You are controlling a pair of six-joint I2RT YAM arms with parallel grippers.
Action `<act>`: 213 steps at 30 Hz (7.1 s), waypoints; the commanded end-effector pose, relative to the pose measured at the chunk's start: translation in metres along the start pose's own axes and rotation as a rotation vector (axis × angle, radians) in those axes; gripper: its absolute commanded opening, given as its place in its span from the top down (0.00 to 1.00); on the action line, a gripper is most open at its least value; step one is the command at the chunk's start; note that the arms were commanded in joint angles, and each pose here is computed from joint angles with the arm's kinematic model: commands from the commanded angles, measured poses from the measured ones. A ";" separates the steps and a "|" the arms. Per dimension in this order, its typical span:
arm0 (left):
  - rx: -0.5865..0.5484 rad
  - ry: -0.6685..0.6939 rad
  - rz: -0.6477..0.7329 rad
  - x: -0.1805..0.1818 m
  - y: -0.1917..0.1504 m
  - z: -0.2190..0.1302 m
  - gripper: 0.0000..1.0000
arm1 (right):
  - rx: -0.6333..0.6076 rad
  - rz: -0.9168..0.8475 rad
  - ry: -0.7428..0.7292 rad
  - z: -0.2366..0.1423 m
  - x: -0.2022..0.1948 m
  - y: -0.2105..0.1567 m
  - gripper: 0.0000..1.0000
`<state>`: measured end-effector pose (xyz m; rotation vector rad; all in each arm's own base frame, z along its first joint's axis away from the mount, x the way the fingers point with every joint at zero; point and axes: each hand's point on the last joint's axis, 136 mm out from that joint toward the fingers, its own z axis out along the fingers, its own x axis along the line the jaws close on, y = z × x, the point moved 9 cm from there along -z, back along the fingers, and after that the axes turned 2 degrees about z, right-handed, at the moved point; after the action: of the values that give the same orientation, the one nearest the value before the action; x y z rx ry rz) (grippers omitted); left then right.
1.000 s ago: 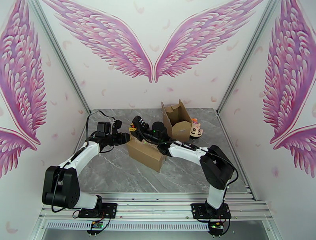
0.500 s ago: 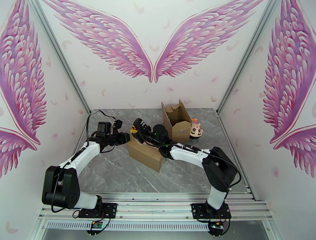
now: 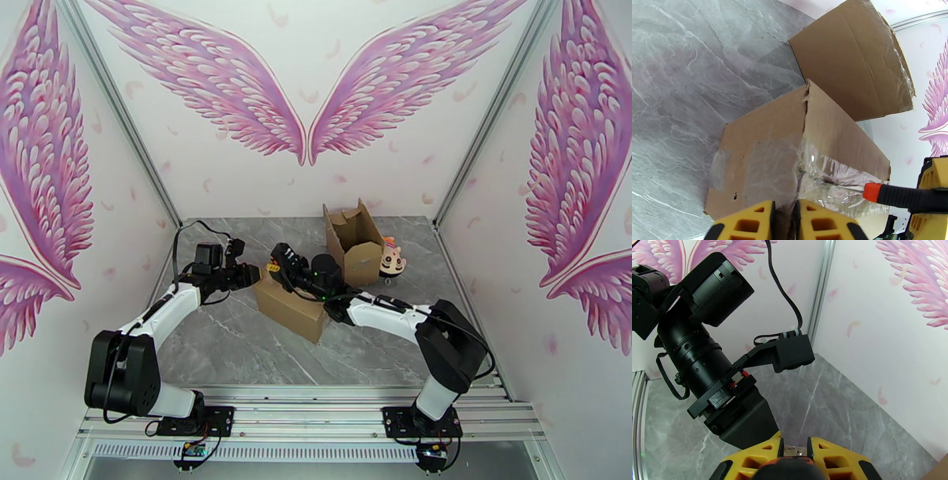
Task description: Unpack the express box
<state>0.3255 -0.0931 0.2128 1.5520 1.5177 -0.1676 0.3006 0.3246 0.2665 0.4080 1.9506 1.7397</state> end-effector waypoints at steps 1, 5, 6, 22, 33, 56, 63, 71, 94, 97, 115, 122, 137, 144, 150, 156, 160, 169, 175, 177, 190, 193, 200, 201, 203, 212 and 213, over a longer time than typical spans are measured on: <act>0.115 0.263 -0.141 0.049 -0.035 0.012 0.81 | 0.043 -0.012 -0.019 -0.009 0.002 -0.005 0.98; 0.119 0.270 -0.141 0.050 -0.036 0.012 0.82 | 0.041 -0.026 -0.042 -0.015 0.001 -0.002 0.98; 0.119 0.274 -0.140 0.050 -0.036 0.012 0.82 | 0.042 -0.028 -0.048 -0.017 0.001 -0.002 0.98; 0.122 0.311 -0.143 0.054 -0.036 0.011 0.85 | 0.081 -0.043 -0.099 -0.050 0.004 -0.007 0.99; 0.121 0.333 -0.151 0.056 -0.036 0.011 0.88 | 0.067 -0.028 -0.131 -0.073 0.006 -0.008 0.99; 0.121 0.362 -0.161 0.057 -0.039 0.007 0.91 | 0.092 -0.022 -0.207 -0.120 0.008 -0.016 1.00; 0.122 0.370 -0.164 0.058 -0.039 0.007 0.92 | 0.089 -0.007 -0.216 -0.133 0.007 -0.015 1.00; 0.120 0.373 -0.165 0.058 -0.039 0.007 0.92 | 0.109 -0.001 -0.224 -0.147 0.006 -0.015 1.00; 0.125 0.392 -0.162 0.059 -0.039 0.005 0.96 | 0.146 0.064 -0.253 -0.193 -0.003 -0.029 1.00; 0.122 0.393 -0.161 0.058 -0.038 0.004 0.96 | 0.136 0.068 -0.262 -0.199 -0.003 -0.028 1.00; 0.003 0.312 -0.164 0.016 -0.043 -0.029 0.92 | -0.045 0.210 -0.570 -0.227 -0.025 -0.004 1.00; -0.070 0.293 -0.183 0.000 -0.061 -0.049 0.62 | 0.048 0.291 -0.595 -0.200 -0.037 -0.017 1.00; -0.207 0.351 -0.031 -0.033 -0.008 -0.077 0.01 | 0.112 0.228 -0.518 -0.108 -0.067 -0.003 1.00; -0.172 0.331 -0.105 -0.026 -0.006 -0.066 0.01 | 0.224 0.056 -0.639 -0.054 -0.079 -0.009 0.99; -0.146 0.310 -0.124 -0.022 -0.009 -0.061 0.01 | 0.230 0.024 -0.670 -0.020 -0.093 -0.019 0.98; -0.101 0.292 -0.114 -0.015 -0.005 -0.054 0.01 | 0.156 -0.023 -0.530 -0.007 -0.089 -0.027 0.98; -0.056 0.281 -0.105 -0.010 -0.001 -0.046 0.01 | 0.101 -0.036 -0.357 -0.011 -0.078 -0.031 0.99; -0.048 0.332 -0.072 -0.003 0.006 -0.058 0.01 | -0.055 0.100 0.079 -0.036 -0.041 -0.032 0.99; -0.068 0.343 -0.082 0.002 0.008 -0.072 0.01 | 0.086 0.075 -0.103 -0.046 -0.052 -0.040 0.99; -0.068 0.331 -0.088 0.001 0.008 -0.072 0.01 | 0.176 0.032 -0.220 -0.047 -0.063 -0.045 0.99; -0.075 0.315 -0.120 0.002 0.002 -0.070 0.01 | 0.270 0.033 -0.620 -0.010 -0.132 -0.042 0.97; -0.073 0.310 -0.116 0.003 0.002 -0.068 0.01 | 0.259 0.041 -0.604 0.007 -0.141 -0.047 0.96; -0.030 0.284 -0.093 0.005 0.006 -0.059 0.01 | 0.145 0.014 -0.231 0.032 -0.120 -0.053 0.95; -0.021 0.281 -0.087 0.006 0.006 -0.057 0.01 | 0.123 0.016 -0.192 0.031 -0.116 -0.053 0.95; -0.009 0.270 -0.076 0.006 0.006 -0.055 0.01 | 0.085 0.021 -0.135 0.024 -0.108 -0.052 0.95; 0.041 0.234 -0.047 0.007 0.003 -0.048 0.01 | 0.035 0.103 -0.021 -0.026 -0.067 -0.043 0.95; 0.055 0.227 -0.045 0.007 0.001 -0.047 0.01 | 0.049 0.120 -0.018 -0.032 -0.060 -0.043 0.94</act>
<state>0.3049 -0.0467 0.2296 1.5843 1.8229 0.0141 0.3665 0.2535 0.2124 0.6403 1.9955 1.6065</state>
